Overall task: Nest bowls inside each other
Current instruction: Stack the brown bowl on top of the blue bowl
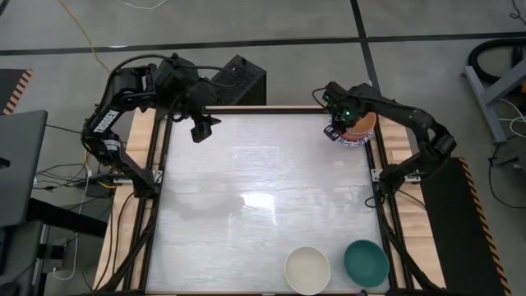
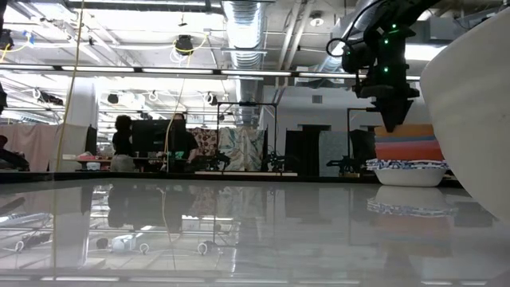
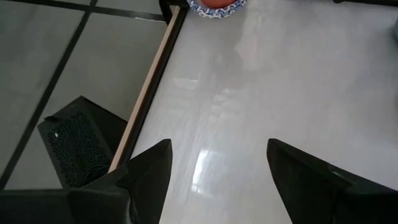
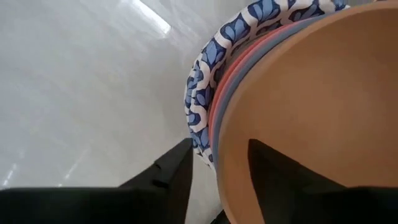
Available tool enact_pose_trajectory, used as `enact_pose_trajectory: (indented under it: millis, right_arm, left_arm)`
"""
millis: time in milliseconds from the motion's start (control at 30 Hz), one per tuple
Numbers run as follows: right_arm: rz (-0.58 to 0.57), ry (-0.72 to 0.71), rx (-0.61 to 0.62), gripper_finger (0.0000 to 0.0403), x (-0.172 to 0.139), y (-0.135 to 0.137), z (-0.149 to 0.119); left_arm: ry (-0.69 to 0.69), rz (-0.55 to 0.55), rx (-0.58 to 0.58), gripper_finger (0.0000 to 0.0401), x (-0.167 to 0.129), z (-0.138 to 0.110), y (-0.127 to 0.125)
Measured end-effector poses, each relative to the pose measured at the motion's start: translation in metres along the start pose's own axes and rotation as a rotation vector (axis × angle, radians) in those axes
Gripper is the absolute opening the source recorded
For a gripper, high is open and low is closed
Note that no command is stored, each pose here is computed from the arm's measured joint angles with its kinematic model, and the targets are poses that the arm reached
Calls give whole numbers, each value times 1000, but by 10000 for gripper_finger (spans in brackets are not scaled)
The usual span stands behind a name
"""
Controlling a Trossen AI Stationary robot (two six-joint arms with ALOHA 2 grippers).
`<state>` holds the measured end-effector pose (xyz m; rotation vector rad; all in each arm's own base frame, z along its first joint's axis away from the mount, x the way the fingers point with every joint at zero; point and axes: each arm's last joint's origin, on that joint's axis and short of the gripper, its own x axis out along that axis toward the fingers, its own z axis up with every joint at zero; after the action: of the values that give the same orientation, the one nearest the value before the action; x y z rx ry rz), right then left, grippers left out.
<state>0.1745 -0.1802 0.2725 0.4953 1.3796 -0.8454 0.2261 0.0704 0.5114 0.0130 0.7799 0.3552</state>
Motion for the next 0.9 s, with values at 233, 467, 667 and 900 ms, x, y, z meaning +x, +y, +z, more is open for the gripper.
enact_pose_trajectory:
  millis: [233,467,667,900]
  right_arm:
    - [9,-102,16,183,-27,-5,-4]
    - [25,-385,91,151,-70,-7,-31]
    - [-83,-689,262,82,-76,5,-80]
    - [-55,-760,379,10,-43,23,-118]
  left_arm:
    - [-1,2,8,251,0,0,0]
    - [1,25,16,251,0,0,1]
    - [-15,27,39,251,0,2,1]
    - [-71,36,74,251,0,7,1]
